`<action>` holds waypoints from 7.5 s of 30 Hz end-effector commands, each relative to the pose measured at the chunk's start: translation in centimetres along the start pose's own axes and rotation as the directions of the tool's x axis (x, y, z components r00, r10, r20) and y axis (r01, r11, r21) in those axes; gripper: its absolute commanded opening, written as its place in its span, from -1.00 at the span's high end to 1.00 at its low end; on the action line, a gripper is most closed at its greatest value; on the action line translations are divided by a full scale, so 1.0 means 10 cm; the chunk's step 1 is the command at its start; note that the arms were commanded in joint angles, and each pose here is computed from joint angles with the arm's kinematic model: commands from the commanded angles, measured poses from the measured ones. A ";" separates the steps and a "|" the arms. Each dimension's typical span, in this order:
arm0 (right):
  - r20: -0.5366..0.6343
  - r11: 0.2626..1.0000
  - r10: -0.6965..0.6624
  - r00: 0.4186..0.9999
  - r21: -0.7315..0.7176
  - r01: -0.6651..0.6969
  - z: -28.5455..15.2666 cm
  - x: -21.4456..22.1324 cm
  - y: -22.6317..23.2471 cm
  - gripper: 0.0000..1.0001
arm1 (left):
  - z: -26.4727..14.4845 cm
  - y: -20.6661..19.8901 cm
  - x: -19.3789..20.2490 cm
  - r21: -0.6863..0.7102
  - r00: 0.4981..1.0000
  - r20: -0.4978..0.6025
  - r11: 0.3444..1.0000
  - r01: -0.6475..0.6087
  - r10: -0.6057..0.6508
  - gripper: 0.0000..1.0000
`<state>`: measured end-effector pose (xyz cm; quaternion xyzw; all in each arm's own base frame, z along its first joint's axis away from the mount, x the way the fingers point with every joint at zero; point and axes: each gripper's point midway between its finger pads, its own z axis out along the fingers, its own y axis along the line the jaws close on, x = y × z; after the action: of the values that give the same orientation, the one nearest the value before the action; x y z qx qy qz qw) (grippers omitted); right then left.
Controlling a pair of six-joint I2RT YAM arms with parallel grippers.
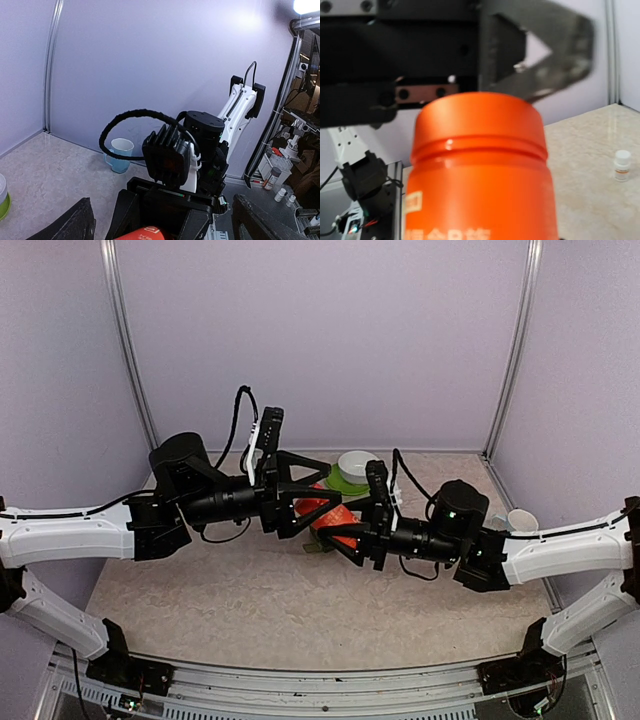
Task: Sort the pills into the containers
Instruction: Unscrew the lid of the pill bottle from the pill bottle, then place the lid of the pill bottle at the center of the board.
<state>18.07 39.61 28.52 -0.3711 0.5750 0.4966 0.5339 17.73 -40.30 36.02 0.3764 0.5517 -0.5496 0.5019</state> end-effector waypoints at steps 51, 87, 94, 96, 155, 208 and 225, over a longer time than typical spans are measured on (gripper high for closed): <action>0.169 0.980 -0.035 0.985 0.199 0.000 -0.46 -0.59 -0.44 0.58 | 0.00 -0.06 0.14 0.007 0.998 -0.056 1.000 0.001 -0.001 -0.47; 0.073 0.979 -0.034 0.997 -0.198 0.048 -0.04 -0.36 0.18 0.58 | 0.20 -0.03 -0.03 0.063 0.999 -0.021 0.997 -0.045 0.046 -0.56; 0.096 0.999 -0.015 0.995 -0.049 0.020 -0.13 -0.39 -0.08 0.58 | 0.15 -0.08 0.02 0.069 0.998 -0.027 0.997 -0.047 0.049 -0.48; 0.115 1.000 -0.008 0.993 -0.027 0.011 -0.19 -0.42 -0.13 0.58 | 0.15 -0.08 0.05 0.068 0.998 -0.034 0.997 -0.043 0.046 -0.47; 0.028 0.915 -0.348 0.937 0.227 0.334 -0.32 -0.14 -0.62 0.60 | -0.16 0.59 -0.19 -0.395 0.949 0.207 0.868 0.303 -0.237 0.42; -0.019 0.865 -0.348 0.937 0.380 0.329 -0.71 0.03 -0.72 0.62 | -1.58 2.17 2.25 -0.912 0.952 0.009 0.388 0.134 -0.307 0.43; -0.048 0.873 -0.307 0.951 0.384 0.301 -0.70 0.24 -0.81 0.62 | -1.48 2.27 2.75 -0.900 0.910 -0.029 0.407 0.156 -0.413 0.37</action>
<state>23.51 31.57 23.68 -0.3584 0.5982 0.2770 0.6610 31.43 -26.26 2.63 0.0309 0.8708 -0.1914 0.4518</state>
